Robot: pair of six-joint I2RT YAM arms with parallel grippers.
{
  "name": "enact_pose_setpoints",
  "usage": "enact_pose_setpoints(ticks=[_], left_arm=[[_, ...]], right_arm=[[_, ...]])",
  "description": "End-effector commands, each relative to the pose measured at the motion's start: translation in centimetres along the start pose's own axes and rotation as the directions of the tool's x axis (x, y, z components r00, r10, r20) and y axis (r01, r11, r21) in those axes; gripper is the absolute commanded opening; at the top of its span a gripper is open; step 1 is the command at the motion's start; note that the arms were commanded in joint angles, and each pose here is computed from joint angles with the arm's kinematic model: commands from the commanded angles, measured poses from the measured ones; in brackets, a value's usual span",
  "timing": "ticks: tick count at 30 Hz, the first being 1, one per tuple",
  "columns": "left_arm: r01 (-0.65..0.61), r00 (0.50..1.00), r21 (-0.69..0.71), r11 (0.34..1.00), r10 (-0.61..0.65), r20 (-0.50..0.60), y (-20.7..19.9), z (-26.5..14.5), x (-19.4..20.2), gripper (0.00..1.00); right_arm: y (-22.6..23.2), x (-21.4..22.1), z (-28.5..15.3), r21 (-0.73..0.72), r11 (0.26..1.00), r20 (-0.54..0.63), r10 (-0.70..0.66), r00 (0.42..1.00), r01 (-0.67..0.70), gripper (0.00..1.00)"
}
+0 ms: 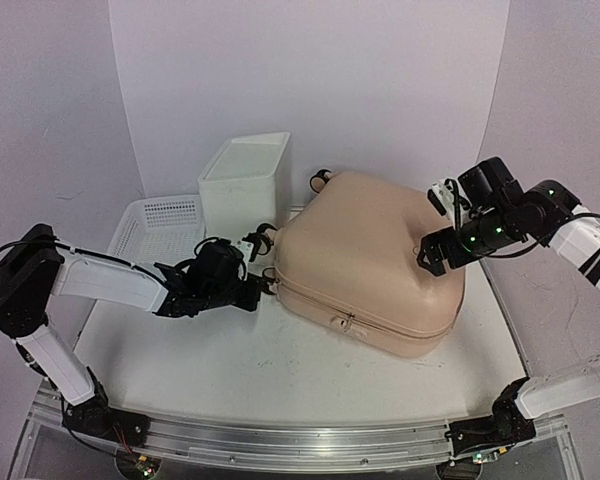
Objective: Open, take out, and arrange the luggage
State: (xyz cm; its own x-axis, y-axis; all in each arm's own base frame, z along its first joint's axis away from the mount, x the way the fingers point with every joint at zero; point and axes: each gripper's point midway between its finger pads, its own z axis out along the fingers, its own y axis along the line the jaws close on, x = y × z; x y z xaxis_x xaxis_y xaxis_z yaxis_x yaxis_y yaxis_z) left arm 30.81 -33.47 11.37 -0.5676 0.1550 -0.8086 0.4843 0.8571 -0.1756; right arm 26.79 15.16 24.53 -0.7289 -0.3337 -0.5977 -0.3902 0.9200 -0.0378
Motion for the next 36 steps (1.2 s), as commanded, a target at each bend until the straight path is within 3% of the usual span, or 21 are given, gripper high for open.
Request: enact_pose_setpoints(ticks=[1,9,11,16,18,20,27,33,36], left_arm=[[-0.012,0.998,0.116,0.993,0.004,0.065,0.0,-0.6,-2.4,0.00],[0.010,0.998,0.197,0.980,-0.021,0.052,-4.2,-1.1,-1.6,0.00],[0.024,0.997,0.227,0.974,-0.040,0.065,-4.2,-2.4,-2.1,0.06],[-0.040,0.987,0.358,0.933,-0.019,0.160,-4.3,-6.6,-4.2,0.51],[-0.018,0.978,0.355,0.935,-0.058,0.202,-3.2,-7.7,-6.4,0.82],[0.014,0.968,0.358,0.933,-0.102,0.228,-2.3,-8.5,-8.3,0.98],[0.227,0.936,0.292,0.929,-0.291,0.197,1.9,-6.8,-11.9,0.99],[0.237,0.935,0.245,0.940,-0.289,0.206,2.3,-4.3,-13.3,0.99],[0.215,0.946,0.270,0.938,-0.269,0.181,1.5,-2.9,-13.5,0.88]], right_arm=[[2.0,-3.8,-2.2,-0.076,0.992,0.111,-0.088,0.990,0.097,0.98],[9.5,-9.0,-0.5,-0.151,0.982,0.156,-0.086,0.984,0.110,0.98],[11.0,-10.2,0.4,-0.185,0.979,0.160,-0.061,0.985,0.090,0.98],[15.0,-12.3,1.8,-0.297,0.952,0.167,-0.030,0.985,0.079,0.98],[16.1,-12.6,2.4,-0.326,0.943,0.159,-0.021,0.987,0.072,0.98],[16.9,-12.5,3.1,-0.340,0.938,0.141,-0.019,0.990,0.067,0.98],[17.3,-11.5,3.7,-0.363,0.931,0.101,0.011,0.995,0.027,0.98],[16.4,-10.3,3.2,-0.351,0.936,0.089,0.053,0.995,-0.018,0.98],[16.0,-9.6,3.1,-0.342,0.939,0.083,0.058,0.995,-0.026,0.98]])
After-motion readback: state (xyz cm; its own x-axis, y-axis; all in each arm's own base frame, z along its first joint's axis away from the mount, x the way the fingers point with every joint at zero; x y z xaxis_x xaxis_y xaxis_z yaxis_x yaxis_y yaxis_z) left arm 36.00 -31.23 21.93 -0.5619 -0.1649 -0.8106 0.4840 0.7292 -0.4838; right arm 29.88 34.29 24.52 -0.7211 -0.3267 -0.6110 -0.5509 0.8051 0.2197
